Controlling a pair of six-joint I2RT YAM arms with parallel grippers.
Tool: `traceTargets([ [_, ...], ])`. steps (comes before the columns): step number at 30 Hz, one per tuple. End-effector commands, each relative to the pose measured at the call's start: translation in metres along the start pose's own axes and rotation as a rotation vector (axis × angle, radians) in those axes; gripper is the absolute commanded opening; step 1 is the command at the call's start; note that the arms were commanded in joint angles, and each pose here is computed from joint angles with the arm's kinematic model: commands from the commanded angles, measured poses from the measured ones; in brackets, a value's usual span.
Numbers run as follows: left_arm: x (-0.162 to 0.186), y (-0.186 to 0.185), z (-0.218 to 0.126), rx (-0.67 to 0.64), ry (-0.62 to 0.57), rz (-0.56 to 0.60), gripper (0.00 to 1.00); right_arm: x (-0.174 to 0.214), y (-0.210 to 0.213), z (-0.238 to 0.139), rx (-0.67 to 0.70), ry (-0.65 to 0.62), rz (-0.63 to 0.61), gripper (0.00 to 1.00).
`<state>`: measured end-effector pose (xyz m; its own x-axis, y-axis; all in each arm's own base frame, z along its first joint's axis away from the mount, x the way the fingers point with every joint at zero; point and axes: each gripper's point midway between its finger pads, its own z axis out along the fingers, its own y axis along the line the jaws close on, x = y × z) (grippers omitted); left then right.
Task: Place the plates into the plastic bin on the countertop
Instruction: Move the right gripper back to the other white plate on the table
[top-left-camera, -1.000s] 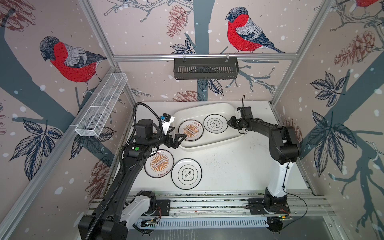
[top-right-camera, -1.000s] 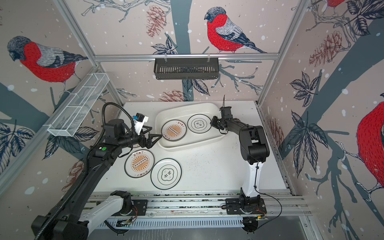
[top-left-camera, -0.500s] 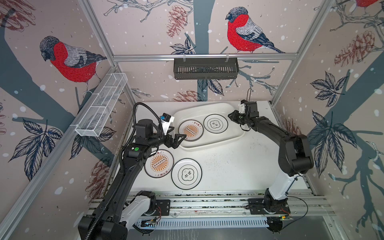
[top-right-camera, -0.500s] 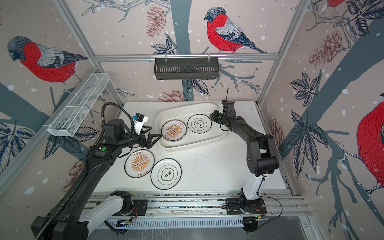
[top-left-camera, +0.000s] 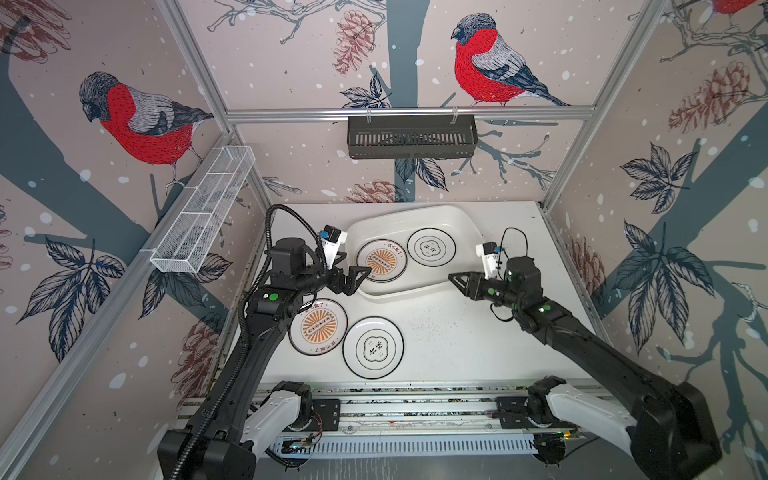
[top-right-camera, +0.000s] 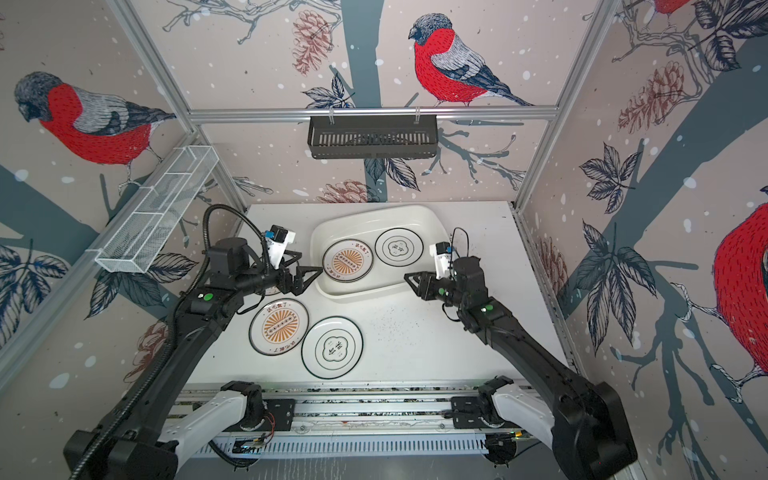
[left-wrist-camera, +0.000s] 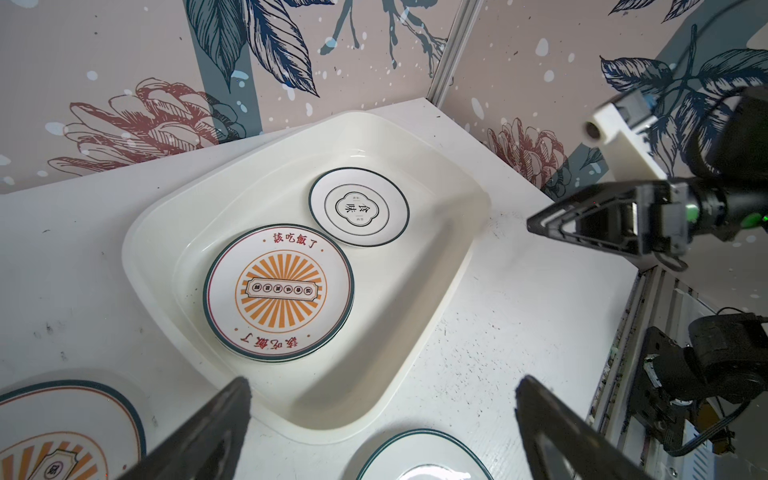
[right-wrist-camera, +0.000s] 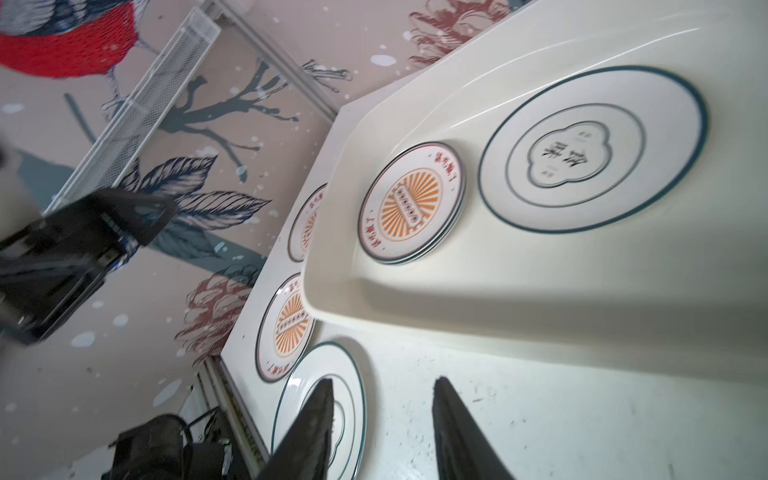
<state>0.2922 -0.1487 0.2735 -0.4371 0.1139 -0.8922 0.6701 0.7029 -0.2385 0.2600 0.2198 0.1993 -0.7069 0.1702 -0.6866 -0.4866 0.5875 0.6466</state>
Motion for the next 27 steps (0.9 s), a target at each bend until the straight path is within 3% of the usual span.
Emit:
traceTargets([
  [1,-0.006,0.005,-0.002,-0.011,-0.026,0.025,0.98,0.022,0.015,-0.009,-0.044,0.022,0.000,0.42],
  [11,-0.009,0.012,-0.009,-0.032,-0.037,0.014,0.98,0.106,0.022,-0.008,-0.101,0.110,0.084,0.45],
  [27,-0.009,0.010,-0.009,-0.020,-0.040,0.006,0.98,0.157,0.034,0.023,-0.141,0.216,0.150,0.45],
])
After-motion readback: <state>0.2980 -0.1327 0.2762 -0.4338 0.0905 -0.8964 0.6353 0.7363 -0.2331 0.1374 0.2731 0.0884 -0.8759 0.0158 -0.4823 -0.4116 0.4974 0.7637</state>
